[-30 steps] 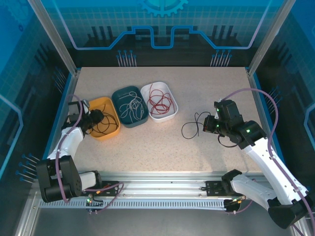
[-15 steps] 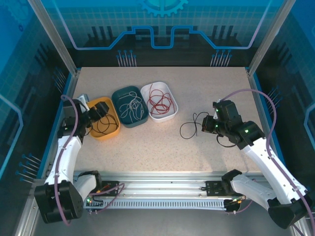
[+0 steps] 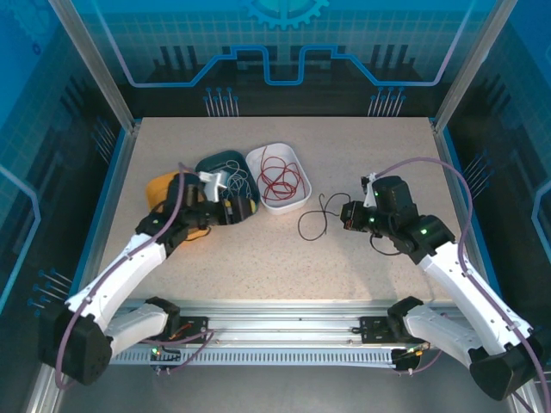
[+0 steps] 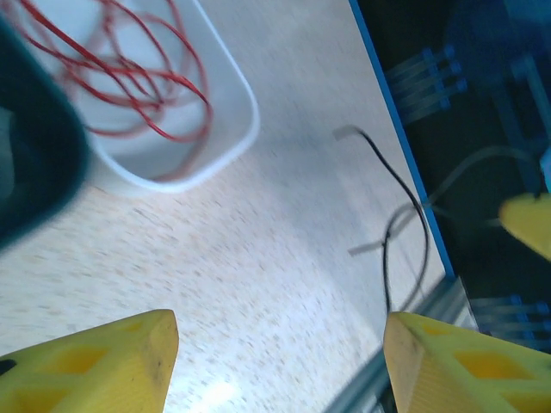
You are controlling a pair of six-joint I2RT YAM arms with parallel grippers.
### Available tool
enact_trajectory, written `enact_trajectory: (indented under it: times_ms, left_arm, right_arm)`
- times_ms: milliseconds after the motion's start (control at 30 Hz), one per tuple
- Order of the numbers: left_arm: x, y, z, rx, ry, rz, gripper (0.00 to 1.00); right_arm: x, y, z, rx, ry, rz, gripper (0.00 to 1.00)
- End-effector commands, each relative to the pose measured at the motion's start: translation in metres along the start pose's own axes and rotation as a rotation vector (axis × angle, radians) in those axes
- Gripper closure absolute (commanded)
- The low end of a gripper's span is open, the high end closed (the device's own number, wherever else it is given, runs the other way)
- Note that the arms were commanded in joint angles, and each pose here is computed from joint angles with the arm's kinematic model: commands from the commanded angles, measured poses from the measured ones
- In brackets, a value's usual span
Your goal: Untangle the cables
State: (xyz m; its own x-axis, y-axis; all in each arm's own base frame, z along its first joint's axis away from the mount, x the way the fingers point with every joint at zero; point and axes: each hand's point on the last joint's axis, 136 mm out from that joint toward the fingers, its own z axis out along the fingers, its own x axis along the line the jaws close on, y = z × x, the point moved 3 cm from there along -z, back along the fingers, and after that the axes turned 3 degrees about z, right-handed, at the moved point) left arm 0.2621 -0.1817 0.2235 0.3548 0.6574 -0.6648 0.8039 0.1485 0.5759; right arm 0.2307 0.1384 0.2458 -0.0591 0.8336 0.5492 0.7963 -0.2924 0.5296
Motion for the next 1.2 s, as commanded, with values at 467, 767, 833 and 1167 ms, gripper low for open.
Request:
enact_trajectory:
  times_ms: [467, 767, 833, 1167]
  left_arm:
    - [-0.068, -0.007, 0.061, 0.178, -0.157, 0.153, 0.59]
    - [-0.071, -0.01, 0.065, 0.195, -0.154, 0.161, 0.9]
    - [-0.069, -0.008, 0.061, 0.183, -0.123, 0.182, 1.0]
    - [-0.069, 0.01, 0.009, 0.063, 0.027, 0.316, 1.0]
  right_arm:
    - [0.055, 0.004, -0.001, -0.051, 0.218, -0.131, 1.0]
    - [0.054, 0.005, -0.001, -0.065, 0.203, -0.133, 0.99]
    - [0.048, 0.005, -0.002, -0.072, 0.167, -0.128, 0.93]
    - [-0.012, 0.006, -0.011, -0.112, -0.177, -0.024, 0.82]
